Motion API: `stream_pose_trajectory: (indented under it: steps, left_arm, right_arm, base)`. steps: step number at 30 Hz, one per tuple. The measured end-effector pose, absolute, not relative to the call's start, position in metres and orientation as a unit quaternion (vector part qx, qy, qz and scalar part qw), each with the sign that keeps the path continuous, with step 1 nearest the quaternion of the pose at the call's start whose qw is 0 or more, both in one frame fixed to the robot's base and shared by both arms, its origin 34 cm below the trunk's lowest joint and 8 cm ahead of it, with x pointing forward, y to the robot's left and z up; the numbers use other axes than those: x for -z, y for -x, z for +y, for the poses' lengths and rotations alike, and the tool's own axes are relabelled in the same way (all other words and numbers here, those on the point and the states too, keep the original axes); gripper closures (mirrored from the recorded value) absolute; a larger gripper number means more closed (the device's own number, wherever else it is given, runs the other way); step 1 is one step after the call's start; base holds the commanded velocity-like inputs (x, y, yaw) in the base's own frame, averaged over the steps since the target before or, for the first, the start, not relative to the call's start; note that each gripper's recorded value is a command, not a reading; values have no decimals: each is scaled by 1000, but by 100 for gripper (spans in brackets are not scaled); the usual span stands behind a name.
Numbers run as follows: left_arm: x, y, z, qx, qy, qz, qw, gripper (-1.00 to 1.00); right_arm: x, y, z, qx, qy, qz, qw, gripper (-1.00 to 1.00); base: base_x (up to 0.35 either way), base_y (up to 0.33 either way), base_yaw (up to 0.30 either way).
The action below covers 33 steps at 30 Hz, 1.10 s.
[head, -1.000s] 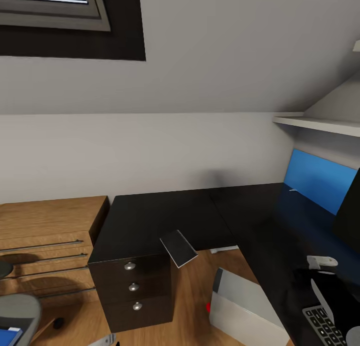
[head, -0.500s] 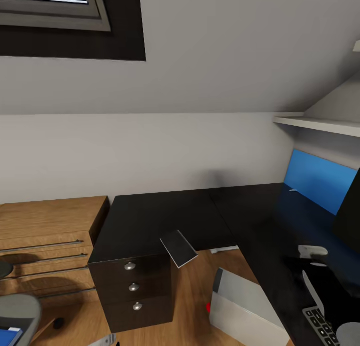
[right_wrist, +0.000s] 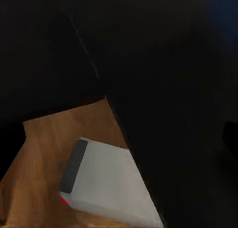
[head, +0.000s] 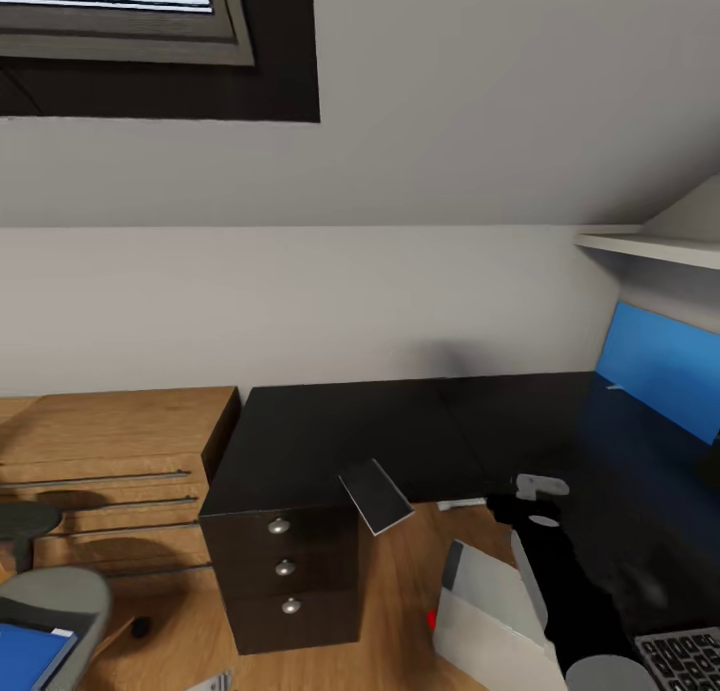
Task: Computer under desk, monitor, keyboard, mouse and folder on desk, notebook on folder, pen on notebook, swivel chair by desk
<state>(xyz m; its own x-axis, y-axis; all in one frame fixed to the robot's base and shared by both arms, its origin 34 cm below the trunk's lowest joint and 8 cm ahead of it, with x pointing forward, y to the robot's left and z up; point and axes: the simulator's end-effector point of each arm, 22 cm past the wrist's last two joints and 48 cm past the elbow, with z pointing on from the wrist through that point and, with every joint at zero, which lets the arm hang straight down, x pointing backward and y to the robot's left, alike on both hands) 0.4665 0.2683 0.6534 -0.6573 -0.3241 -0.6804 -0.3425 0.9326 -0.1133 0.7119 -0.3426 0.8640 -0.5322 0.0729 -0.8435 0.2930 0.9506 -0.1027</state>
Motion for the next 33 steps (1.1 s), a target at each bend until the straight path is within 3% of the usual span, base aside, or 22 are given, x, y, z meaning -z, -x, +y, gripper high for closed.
stream_pose_trajectory:
  steps: [9,17,33]
  left_arm:
    - [-653,-466,269,-13,183,910,372,-100]
    - [-652,-465,269,-14,183,911,370,-100]
    - [-647,-462,269,-15,183,914,363,-100]
  right_arm:
    - [-843,-688,-228,192,6,845,499,-100]
    - [-844,-650,-122,269,143,752,585,-100]
    - [-838,-636,-96,275,179,728,601,-100]
  base:
    - [0,0,271]
    - [0,0,267]
    - [0,0,239]
